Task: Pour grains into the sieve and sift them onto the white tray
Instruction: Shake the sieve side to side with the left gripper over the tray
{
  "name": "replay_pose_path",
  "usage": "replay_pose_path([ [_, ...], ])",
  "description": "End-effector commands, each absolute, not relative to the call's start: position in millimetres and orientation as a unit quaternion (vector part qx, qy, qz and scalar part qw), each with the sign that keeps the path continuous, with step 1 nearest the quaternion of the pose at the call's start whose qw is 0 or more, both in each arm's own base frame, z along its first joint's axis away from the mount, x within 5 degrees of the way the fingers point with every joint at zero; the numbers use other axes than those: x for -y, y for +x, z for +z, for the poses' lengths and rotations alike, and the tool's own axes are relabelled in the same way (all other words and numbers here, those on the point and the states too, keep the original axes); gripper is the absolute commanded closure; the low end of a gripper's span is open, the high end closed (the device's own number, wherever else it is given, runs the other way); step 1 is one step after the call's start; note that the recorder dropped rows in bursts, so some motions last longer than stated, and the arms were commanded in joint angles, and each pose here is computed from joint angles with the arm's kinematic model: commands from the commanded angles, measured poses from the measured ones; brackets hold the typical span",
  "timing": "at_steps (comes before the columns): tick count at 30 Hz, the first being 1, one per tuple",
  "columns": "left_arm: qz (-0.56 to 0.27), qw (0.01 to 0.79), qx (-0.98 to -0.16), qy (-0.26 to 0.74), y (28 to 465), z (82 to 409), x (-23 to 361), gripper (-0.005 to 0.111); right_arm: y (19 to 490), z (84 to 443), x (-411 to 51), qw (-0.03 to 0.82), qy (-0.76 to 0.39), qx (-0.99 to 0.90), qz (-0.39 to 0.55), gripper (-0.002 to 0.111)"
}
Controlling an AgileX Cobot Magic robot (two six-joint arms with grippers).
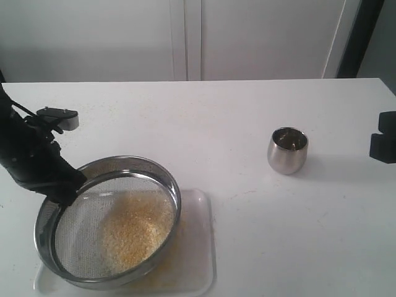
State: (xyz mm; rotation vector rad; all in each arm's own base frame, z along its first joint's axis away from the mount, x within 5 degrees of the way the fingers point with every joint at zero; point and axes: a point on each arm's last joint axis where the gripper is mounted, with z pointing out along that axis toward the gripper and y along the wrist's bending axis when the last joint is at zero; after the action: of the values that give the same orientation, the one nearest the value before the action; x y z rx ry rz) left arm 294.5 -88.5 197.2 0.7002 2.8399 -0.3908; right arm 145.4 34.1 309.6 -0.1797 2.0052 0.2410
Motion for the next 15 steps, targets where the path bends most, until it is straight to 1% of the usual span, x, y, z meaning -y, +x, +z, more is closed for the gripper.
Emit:
replay_pose_path([
  [1, -0.133, 0.076, -0.959, 0.24, 291.5, 203.6, 90.6, 0.107, 143.9, 309.1, -33.5, 0.531, -0.072, -0.838, 0.101, 0.108],
  [2, -0.124, 0.097, -0.962, 0.221, 301.4, 207.1, 87.4, 0.107, 143.9, 309.1, -33.5, 0.531, -0.072, -0.838, 0.101, 0.108],
  [3, -0.129, 0.084, -0.965, 0.214, 303.7, 210.1, 87.3, 0.107, 143.8, 308.9, -33.5, 0.531, -0.072, -0.838, 0.101, 0.108],
  [4, -0.137, 0.044, -0.964, 0.225, 297.7, 211.6, 88.5, 0.107, 143.7, 308.8, -33.5, 0.53, -0.073, -0.839, 0.101, 0.108],
  [6, -0.132, 0.031, -0.96, 0.246, 290.6, 207.5, 90.2, 0.107, 143.3, 309.1, -33.4, 0.531, -0.073, -0.838, 0.102, 0.108],
  [10, -0.105, 0.083, -0.965, 0.225, 308.7, 206.4, 87.9, 0.107, 143.3, 309.1, -33.4, 0.531, -0.073, -0.838, 0.102, 0.108],
  [11, -0.106, 0.082, -0.967, 0.218, 313.1, 208.2, 89.1, 0.107, 143.2, 309.0, -33.5, 0.53, -0.073, -0.839, 0.102, 0.108],
  [12, -0.109, 0.069, -0.967, 0.218, 315.5, 210.2, 90.2, 0.107, 143.2, 309.0, -33.5, 0.53, -0.073, -0.839, 0.102, 0.108],
  [15, -0.126, 0.002, -0.961, 0.246, 298.9, 210.5, 96.6, 0.107, 143.2, 309.0, -33.5, 0.53, -0.073, -0.839, 0.102, 0.108],
])
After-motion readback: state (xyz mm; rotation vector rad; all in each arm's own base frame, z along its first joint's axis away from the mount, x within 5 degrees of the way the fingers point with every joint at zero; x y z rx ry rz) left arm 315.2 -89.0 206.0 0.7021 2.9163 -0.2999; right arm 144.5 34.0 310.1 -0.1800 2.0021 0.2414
